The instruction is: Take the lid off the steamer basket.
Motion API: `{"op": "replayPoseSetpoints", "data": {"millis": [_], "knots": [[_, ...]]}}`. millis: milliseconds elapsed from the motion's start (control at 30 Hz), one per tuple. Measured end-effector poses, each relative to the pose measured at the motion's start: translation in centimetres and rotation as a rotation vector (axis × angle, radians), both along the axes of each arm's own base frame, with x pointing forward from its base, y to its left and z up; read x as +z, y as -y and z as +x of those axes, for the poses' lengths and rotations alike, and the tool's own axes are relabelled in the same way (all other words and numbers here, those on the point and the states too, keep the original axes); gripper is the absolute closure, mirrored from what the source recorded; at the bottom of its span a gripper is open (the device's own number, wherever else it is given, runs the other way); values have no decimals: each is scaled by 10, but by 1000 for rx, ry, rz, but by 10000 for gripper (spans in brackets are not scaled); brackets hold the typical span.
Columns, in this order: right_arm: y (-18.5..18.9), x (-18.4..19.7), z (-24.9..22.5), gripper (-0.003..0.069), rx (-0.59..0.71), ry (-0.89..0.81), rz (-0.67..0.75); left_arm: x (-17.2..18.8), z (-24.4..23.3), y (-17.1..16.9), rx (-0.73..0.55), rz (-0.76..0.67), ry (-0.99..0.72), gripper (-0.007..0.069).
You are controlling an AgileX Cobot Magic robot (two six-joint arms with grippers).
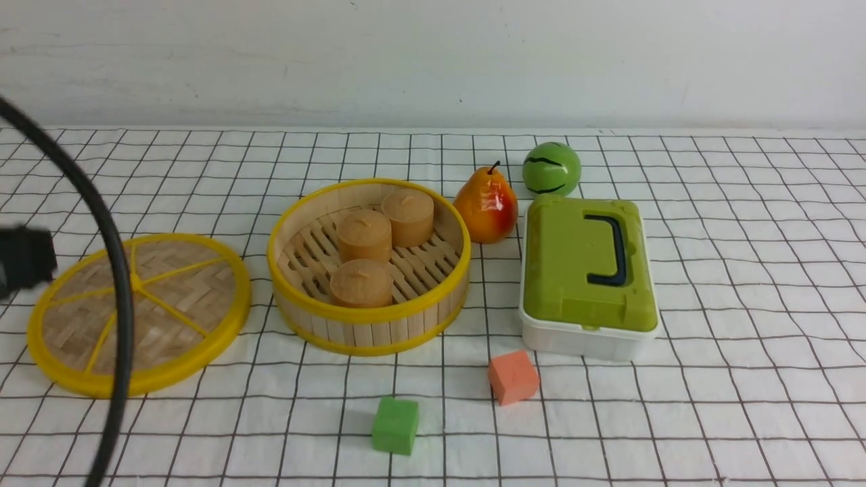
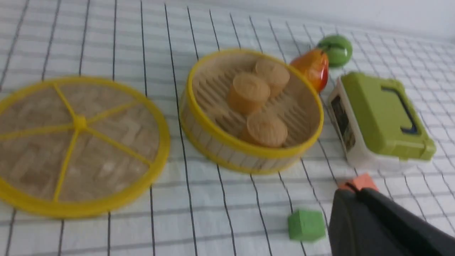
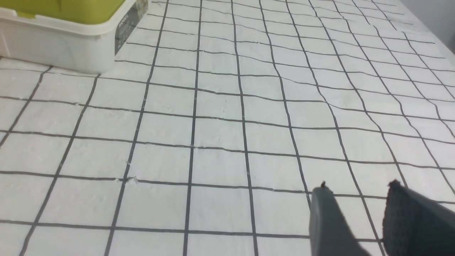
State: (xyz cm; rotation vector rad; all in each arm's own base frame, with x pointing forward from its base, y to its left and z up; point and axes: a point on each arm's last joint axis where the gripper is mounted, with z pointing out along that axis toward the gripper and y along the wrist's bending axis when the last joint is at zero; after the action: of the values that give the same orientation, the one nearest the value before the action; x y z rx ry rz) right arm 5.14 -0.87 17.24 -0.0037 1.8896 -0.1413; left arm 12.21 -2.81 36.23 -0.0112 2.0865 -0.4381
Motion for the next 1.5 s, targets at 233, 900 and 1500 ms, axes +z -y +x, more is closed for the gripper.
{"op": "replayPoseSetpoints", "data": {"millis": [233,900,1500], "knots": [[0,0,0,419,0,0,0,-33,-9,8,-97,27,-185,638],[0,0,0,419,0,0,0,-116,-73,2,-150,-13,317,638],[0,0,0,419,0,0,0,-183,-68,-18,135,103,315,638]]}}
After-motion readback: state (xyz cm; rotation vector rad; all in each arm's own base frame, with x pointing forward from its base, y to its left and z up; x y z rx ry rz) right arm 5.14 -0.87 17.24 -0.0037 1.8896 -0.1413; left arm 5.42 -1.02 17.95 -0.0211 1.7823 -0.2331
